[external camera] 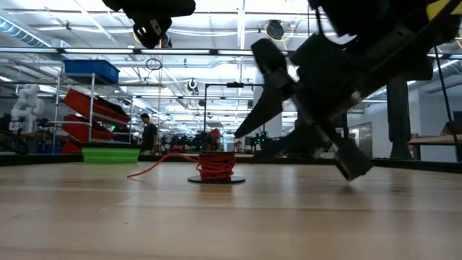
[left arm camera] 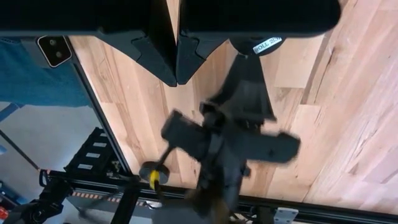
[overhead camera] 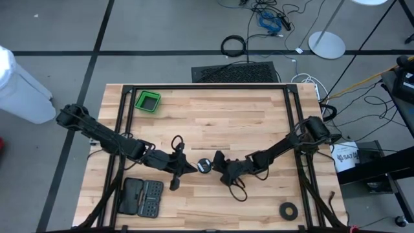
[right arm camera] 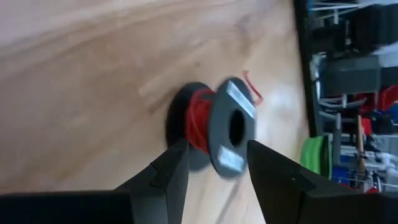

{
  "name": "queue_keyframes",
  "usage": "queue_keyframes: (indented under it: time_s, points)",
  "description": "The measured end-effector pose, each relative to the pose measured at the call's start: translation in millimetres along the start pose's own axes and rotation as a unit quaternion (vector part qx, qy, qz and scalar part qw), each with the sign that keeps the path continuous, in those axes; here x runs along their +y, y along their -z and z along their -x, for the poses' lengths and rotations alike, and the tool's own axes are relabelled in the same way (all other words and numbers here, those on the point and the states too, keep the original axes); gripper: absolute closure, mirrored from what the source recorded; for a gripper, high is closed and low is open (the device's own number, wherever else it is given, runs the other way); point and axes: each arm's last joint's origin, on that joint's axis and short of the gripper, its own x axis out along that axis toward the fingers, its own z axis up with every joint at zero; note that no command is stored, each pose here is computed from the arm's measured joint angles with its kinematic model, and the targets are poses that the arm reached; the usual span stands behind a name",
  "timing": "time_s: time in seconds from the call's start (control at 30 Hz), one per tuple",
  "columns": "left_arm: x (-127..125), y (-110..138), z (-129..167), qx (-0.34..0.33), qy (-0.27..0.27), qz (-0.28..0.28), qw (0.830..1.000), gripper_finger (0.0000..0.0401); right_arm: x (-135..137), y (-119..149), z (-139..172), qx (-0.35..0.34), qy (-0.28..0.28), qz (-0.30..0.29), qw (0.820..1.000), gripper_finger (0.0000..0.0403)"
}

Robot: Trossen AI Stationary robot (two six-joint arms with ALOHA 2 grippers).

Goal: Coil cords
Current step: Uncoil the red wire from the spool

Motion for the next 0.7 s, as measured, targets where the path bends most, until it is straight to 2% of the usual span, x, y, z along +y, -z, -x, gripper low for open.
queue_keyframes:
  time_s: [0.1, 0.23, 0.7]
  points:
    - [0, 0, 0, -0.001, 0.000, 0.000, 1.000, 0.0388, 0, -9, -14, 0.019, -0.011, 0.033, 0.999, 0.0252]
    - [0, 0, 0, 0.000, 0.000, 0.001, 1.000, 0.0388, 0, -20, -25, 0.086, 0.000, 0.064, 0.994, 0.0252]
    - [0, 0, 0, -0.001, -0.002, 0.001, 1.000, 0.0388, -1, -24, -22, 0.125, 0.004, 0.062, 0.990, 0.0262]
